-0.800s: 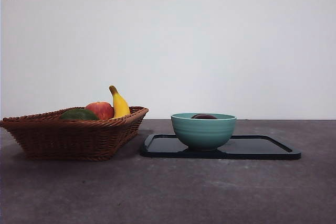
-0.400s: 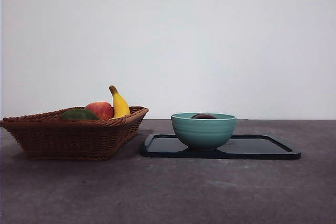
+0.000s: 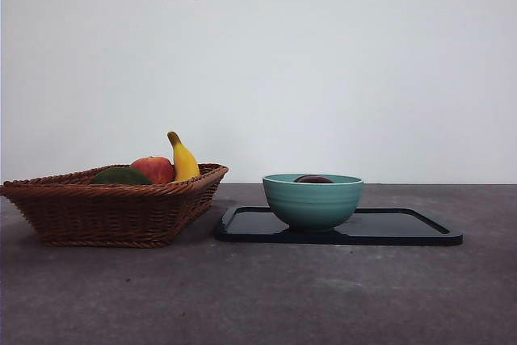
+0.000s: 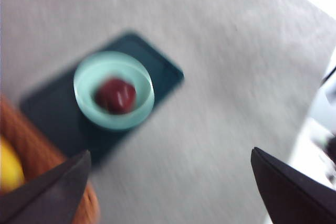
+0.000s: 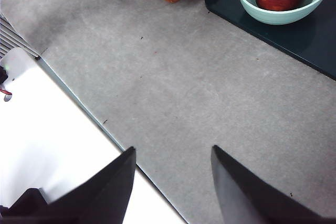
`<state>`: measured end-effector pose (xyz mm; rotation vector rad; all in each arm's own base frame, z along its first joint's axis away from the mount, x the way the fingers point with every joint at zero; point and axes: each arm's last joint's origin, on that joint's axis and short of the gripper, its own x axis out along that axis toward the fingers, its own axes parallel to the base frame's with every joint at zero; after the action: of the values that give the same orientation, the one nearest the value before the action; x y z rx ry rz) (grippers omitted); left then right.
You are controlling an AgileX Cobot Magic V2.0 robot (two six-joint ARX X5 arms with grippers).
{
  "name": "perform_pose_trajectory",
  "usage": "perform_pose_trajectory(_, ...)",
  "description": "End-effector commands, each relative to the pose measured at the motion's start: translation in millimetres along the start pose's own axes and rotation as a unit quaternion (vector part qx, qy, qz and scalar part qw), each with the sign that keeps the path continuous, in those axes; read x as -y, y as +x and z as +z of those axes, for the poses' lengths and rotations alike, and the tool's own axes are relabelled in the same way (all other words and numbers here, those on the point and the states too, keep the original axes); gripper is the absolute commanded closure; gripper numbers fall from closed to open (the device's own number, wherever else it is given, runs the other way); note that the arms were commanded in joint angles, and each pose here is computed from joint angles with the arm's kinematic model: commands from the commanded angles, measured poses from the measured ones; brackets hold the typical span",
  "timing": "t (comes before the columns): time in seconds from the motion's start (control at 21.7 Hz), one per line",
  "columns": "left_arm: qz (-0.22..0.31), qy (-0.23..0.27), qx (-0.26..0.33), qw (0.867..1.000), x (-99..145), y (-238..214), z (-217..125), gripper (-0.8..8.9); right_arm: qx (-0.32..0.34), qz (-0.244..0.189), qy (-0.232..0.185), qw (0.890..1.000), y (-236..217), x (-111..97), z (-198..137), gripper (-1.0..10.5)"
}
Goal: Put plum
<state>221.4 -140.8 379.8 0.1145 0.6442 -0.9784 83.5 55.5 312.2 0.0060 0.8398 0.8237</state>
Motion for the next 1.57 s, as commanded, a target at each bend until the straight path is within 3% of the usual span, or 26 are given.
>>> perform_pose_trajectory(0.05,0.013,0.031,0.000,0.999,-11.8,27.7,23.4,3.22,0.004,0.005,-0.009,1.000,-0.5,-1.1,2.2,7.2)
perform_pose_trajectory(0.46,0.029,0.081,-0.059,0.995,-52.4,132.1,50.3,3.22,0.003,0.006,-0.009,1.000,-0.5,-1.1,2.1,7.2)
perform_pose_trajectory(0.88,0.004,0.104,-0.117,0.988,-66.1,214.2,30.9,3.22,-0.001,0.005,-0.007,1.000,-0.5,-1.1,1.3,7.2)
perform_pose_trajectory(1.57,-0.009,0.125,-0.167,0.978,-74.9,270.8,-6.4,3.22,-0.014,0.005,-0.001,1.000,-0.5,-1.0,-1.5,7.2)
